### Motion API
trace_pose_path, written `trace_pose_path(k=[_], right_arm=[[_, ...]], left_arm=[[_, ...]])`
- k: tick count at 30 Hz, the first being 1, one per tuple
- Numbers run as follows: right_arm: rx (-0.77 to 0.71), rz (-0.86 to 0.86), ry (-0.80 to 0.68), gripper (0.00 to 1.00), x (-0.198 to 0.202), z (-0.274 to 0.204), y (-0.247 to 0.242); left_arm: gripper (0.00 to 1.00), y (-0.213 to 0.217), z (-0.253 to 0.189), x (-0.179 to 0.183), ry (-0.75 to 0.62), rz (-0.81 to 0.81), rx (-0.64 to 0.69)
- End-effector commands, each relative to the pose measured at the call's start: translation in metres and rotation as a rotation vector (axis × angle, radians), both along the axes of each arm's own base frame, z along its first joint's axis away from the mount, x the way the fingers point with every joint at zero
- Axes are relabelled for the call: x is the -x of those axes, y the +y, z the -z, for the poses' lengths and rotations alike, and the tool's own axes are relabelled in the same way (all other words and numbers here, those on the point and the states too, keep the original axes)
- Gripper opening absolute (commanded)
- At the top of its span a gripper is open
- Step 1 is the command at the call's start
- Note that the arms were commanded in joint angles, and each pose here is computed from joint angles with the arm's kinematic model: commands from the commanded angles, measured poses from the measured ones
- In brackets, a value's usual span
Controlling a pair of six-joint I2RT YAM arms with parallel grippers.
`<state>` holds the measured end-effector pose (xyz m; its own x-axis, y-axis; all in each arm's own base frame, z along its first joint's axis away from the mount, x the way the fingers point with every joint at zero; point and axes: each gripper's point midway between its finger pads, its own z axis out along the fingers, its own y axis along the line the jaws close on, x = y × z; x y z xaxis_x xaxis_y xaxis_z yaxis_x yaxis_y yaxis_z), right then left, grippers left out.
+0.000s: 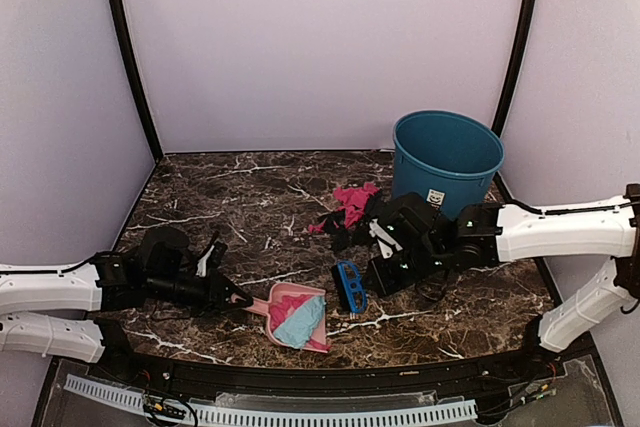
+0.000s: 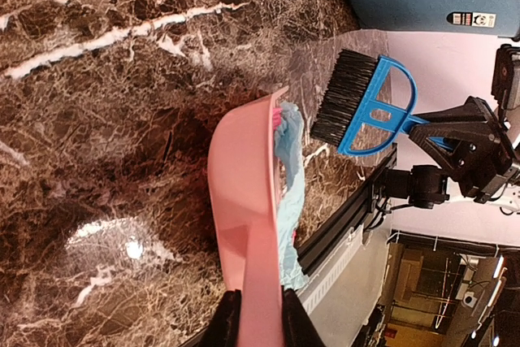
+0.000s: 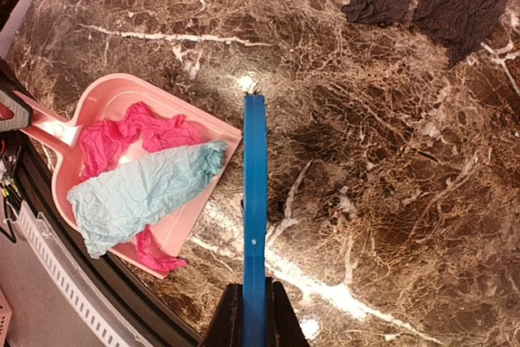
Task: Sweep away the paper scraps from the table
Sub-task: Sweep the paper scraps into the dustpan, then dump the paper scraps in the dustpan into the trash bin.
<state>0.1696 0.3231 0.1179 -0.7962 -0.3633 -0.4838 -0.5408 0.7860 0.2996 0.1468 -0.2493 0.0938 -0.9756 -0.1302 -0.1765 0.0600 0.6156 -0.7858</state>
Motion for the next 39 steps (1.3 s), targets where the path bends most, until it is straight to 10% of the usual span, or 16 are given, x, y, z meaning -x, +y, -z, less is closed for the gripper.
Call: trace_pose_path(k=[1, 39], right_arm=[[-0.055, 0.011, -0.057, 0.00, -0.008, -0.019, -0.002], [-0.046, 0.225, -0.157, 0.00, -0.021, -0.032, -0.083]], left_arm=[[0.00, 0.000, -0.007, -0.011, -0.042, -0.055, 0.039], [0.00, -0.016, -0.097, -0.049, -0.191, -0.150, 0.228]])
